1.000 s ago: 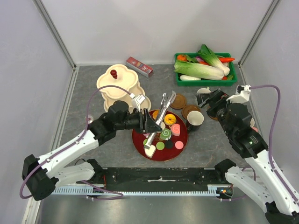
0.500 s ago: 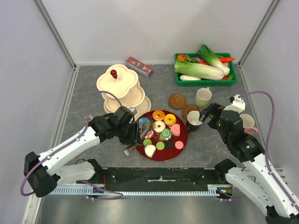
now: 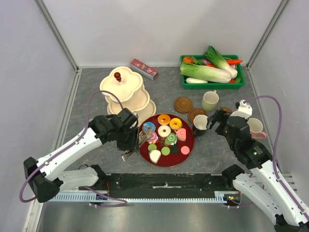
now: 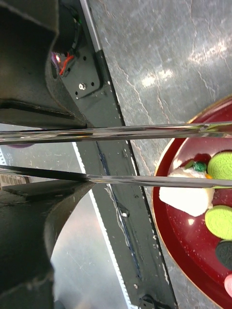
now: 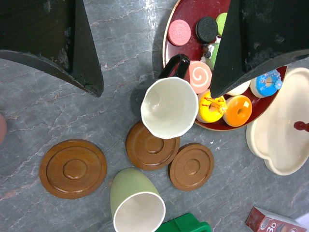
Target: Serve the afternoon tea
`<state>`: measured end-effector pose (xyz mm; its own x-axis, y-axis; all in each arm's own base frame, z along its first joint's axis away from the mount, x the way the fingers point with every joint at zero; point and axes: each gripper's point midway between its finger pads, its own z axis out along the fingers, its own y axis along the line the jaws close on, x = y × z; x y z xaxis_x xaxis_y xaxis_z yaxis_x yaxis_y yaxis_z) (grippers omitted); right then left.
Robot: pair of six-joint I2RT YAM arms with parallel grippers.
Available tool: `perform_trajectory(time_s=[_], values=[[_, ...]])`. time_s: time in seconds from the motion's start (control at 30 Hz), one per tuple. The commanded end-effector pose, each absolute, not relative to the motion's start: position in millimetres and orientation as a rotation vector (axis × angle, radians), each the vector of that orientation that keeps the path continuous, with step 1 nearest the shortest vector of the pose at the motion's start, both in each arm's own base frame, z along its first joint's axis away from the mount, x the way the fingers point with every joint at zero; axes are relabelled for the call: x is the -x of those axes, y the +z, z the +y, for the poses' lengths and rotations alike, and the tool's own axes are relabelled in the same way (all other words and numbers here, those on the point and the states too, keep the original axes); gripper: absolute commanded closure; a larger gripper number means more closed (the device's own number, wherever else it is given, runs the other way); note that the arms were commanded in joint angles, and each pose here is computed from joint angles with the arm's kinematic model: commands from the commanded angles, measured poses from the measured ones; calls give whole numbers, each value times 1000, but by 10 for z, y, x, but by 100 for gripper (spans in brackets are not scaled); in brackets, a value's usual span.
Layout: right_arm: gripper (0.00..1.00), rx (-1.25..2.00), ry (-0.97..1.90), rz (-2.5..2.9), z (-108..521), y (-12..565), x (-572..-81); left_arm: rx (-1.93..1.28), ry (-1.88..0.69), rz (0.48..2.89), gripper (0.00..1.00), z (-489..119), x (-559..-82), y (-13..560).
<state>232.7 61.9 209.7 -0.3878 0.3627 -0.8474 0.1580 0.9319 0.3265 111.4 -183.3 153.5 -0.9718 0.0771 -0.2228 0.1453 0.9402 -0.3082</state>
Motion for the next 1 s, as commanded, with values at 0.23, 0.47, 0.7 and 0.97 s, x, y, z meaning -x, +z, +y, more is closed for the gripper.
perform_trajectory(time_s=[0.23, 0.47, 0.7, 0.97], values=[[2, -347, 176, 1961, 542, 2088, -2326, -290, -333, 2945, 51, -1778, -1148, 1672], [2, -332, 167, 1962, 535, 2093, -2323, -298, -449, 2931, 50, -1973, -1177, 1711], [2, -338, 171, 1957, 535, 2107, -2325, -328, -501, 2913, 49, -2047, -1188, 1722], [2, -344, 184, 1952, 546, 2123, -2324, -378, -410, 2896, 48, -1970, -1269, 1650]])
